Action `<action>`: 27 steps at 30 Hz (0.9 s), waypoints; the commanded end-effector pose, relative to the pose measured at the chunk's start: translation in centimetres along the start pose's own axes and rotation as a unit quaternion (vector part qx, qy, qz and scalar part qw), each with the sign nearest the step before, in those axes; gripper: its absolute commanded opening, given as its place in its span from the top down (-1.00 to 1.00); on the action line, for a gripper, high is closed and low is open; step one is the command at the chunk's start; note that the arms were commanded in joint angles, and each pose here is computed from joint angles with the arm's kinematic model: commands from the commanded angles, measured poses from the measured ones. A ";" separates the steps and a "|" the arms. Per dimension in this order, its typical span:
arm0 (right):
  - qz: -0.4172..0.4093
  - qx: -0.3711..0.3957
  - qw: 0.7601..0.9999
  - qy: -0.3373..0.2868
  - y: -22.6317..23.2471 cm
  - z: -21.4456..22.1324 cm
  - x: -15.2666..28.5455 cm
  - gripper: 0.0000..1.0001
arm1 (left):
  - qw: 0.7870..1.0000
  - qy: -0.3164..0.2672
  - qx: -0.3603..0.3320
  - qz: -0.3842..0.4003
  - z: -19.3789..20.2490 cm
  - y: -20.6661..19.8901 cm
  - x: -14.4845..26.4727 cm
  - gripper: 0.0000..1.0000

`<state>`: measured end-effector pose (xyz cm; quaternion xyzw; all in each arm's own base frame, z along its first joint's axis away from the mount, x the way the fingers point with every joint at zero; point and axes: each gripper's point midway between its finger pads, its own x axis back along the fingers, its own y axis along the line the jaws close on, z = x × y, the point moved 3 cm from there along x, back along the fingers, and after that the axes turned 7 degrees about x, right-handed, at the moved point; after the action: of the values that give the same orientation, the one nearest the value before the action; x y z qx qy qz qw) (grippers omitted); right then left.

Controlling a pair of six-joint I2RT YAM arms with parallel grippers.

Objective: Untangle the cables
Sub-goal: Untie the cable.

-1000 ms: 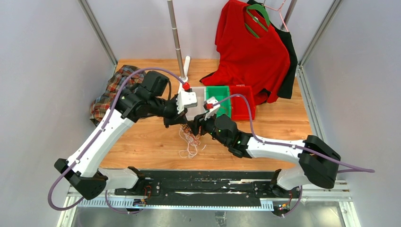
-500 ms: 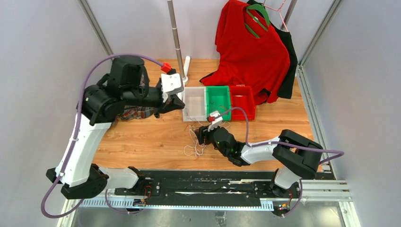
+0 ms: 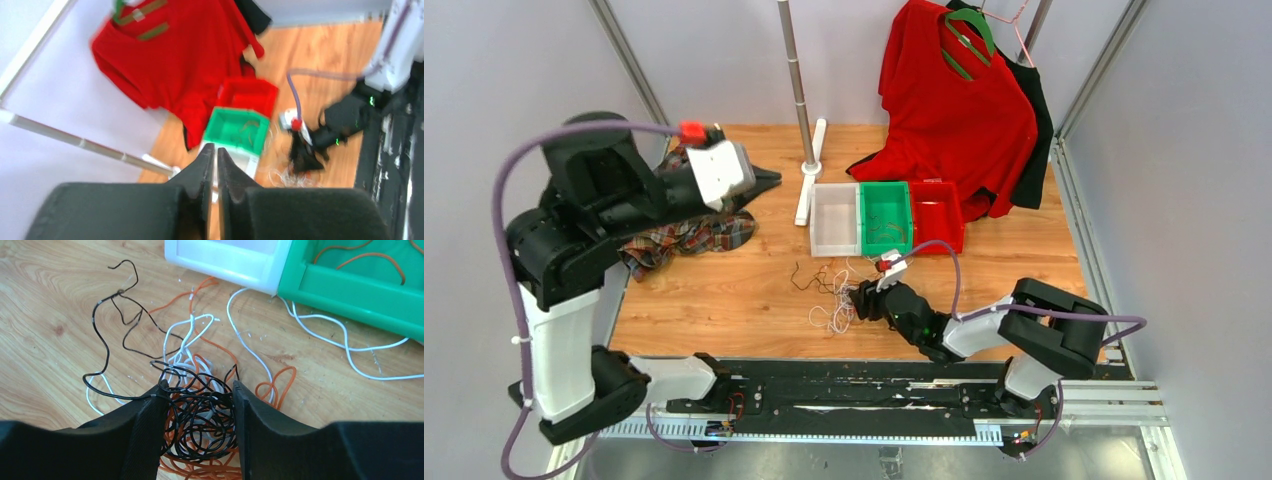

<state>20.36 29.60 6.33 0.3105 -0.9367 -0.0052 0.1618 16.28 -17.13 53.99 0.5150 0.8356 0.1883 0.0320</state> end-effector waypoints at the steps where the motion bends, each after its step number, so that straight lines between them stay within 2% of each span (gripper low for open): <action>1: -0.008 -0.003 1.000 -0.016 0.8 -1.6 0.6 0.05 | 0.992 0.115 0.020 0.055 8.3 -2.6 -1.5 0.43; 2: -0.013 -0.003 1.000 -0.022 1.1 -2.4 0.6 0.07 | 0.981 0.166 0.038 0.087 12.6 -4.1 -2.5 0.21; 5: -0.033 -0.002 0.999 -0.036 1.9 -4.2 0.9 0.13 | 0.960 0.241 0.050 0.133 20.4 -7.1 -3.1 -0.16; 8: -0.052 -0.004 0.998 -0.045 2.6 -5.4 1.2 0.23 | 0.950 0.265 0.048 0.160 24.9 -8.7 -4.0 -0.40; 10: -0.066 -0.004 0.997 -0.048 3.1 -6.0 1.3 0.29 | 0.948 0.262 0.045 0.172 26.1 -9.3 -4.9 -0.47; 14: -0.098 -0.001 0.994 -0.051 4.4 -7.0 1.1 0.40 | 0.944 0.262 0.031 0.199 27.8 -10.0 -6.8 -0.52; 20: -0.123 -0.008 0.991 -0.054 5.6 -7.9 1.0 0.48 | 0.948 0.237 0.016 0.212 29.8 -10.9 -8.7 -0.52; 23: -0.134 -0.011 0.989 -0.056 6.1 -8.6 0.9 0.50 | 0.944 0.242 0.022 0.224 30.4 -11.7 -9.2 -0.49; 27: -0.144 -0.020 0.987 -0.062 6.7 -9.4 0.9 0.54 | 0.944 0.260 0.026 0.201 31.2 -11.3 -9.8 -0.42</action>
<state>19.39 33.67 14.02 0.4117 -0.9017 -0.0436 0.1243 17.82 -20.30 19.49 0.6144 0.6825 0.2947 -0.2643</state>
